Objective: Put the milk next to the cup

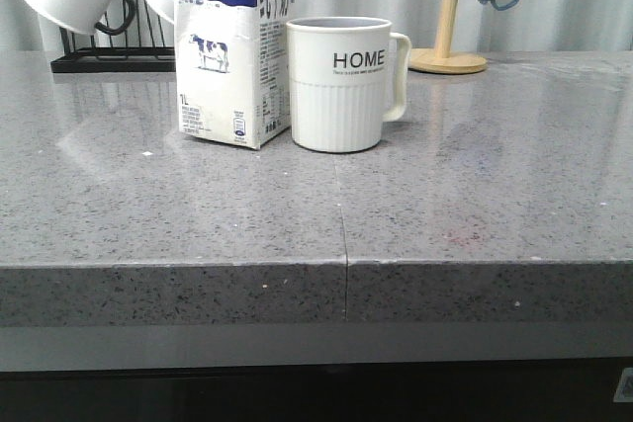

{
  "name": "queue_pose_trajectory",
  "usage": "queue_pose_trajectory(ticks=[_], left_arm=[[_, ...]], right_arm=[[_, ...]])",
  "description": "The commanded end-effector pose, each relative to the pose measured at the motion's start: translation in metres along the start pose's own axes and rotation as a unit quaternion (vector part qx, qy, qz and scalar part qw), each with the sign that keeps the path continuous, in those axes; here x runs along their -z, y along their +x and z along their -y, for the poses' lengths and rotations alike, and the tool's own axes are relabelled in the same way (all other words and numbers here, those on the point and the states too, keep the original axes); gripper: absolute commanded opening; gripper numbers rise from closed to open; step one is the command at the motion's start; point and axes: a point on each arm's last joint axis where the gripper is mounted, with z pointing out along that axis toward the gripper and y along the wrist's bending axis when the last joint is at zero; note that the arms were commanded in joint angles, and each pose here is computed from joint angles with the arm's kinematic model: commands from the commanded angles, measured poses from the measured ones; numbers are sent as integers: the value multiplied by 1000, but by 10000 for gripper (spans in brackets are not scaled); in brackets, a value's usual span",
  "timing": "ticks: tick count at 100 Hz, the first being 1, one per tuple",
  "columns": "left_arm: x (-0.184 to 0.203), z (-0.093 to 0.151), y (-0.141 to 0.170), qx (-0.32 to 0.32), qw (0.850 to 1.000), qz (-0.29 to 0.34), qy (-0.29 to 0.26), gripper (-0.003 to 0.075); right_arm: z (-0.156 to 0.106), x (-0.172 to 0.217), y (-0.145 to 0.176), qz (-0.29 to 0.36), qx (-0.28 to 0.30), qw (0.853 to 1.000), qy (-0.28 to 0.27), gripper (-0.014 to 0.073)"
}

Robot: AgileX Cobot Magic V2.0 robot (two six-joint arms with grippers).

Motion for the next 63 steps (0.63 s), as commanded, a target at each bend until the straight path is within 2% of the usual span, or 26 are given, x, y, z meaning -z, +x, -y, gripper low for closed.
queue_pose_trajectory(ticks=[1, 63], left_arm=[[0, 0, 5, 4, 999, 35, -1, -21], [0, 0, 5, 4, 999, 35, -1, -21]], right_arm=[[0, 3, -14, 57, 6, 998, 2, -36], [0, 3, -13, 49, 6, 999, 3, -36]])
